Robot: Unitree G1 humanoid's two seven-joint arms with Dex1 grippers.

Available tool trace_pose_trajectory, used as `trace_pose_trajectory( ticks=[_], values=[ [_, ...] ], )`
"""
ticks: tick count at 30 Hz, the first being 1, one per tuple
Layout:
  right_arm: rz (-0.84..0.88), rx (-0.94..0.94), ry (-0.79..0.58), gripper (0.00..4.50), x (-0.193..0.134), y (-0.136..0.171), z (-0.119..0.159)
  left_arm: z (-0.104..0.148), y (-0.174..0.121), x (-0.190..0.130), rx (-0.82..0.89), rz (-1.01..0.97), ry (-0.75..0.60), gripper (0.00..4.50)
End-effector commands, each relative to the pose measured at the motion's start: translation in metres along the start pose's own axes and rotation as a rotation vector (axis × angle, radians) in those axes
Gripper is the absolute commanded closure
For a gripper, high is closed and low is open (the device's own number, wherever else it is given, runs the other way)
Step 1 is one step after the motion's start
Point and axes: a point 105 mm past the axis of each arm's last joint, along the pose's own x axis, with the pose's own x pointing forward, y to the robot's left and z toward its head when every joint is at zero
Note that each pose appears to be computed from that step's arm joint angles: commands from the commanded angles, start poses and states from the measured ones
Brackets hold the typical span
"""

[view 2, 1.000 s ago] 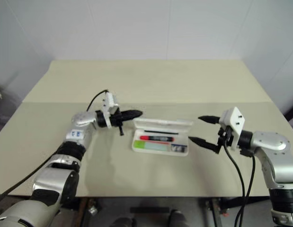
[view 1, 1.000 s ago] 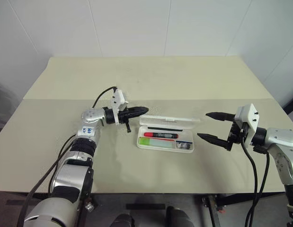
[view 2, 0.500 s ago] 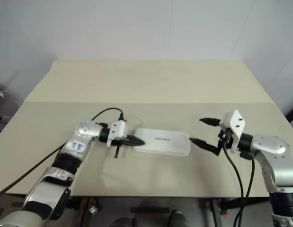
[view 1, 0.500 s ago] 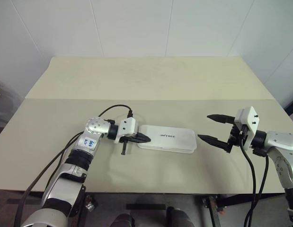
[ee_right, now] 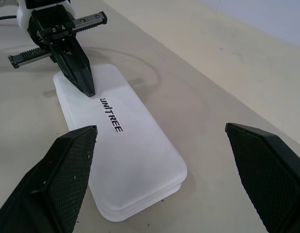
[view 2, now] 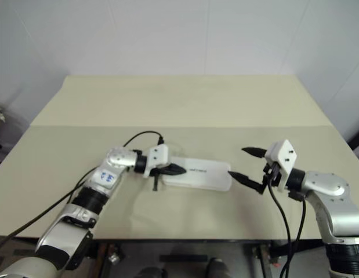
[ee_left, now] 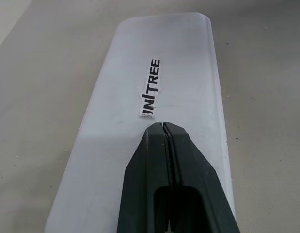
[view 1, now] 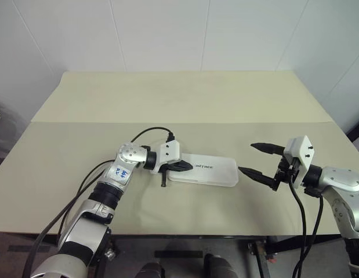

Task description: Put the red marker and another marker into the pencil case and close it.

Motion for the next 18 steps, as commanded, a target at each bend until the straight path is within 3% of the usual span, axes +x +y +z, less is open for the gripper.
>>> trace_pose_trajectory(
  ticks=[1, 6, 9, 12, 18],
  values=[
    [-0.013, -0.04, -0.056, 0.0, -0.001, -0.002, 0.015, -0.001, -0.005, -0.002, -0.055, -0.003, -0.028, 4.49],
    [-0.003, -0.04, -0.057, 0.0, 0.001, -0.003, 0.014, 0.014, 0.006, -0.024, -0.09, 0.089, -0.161, 4.49],
    [0.022, -0.048, -0.053, 0.0, 0.004, -0.006, 0.014, 0.017, 0.003, -0.064, -0.109, 0.126, -0.252, 4.49],
    [0.034, -0.052, -0.044, 0.0, 0.003, -0.011, 0.013, 0.015, 0.005, -0.102, -0.086, 0.22, -0.267, 3.88],
    [0.077, -0.047, -0.034, 0.0, 0.003, -0.012, 0.013, 0.011, 0.003, -0.15, -0.092, 0.372, -0.305, 1.88]
  ],
)
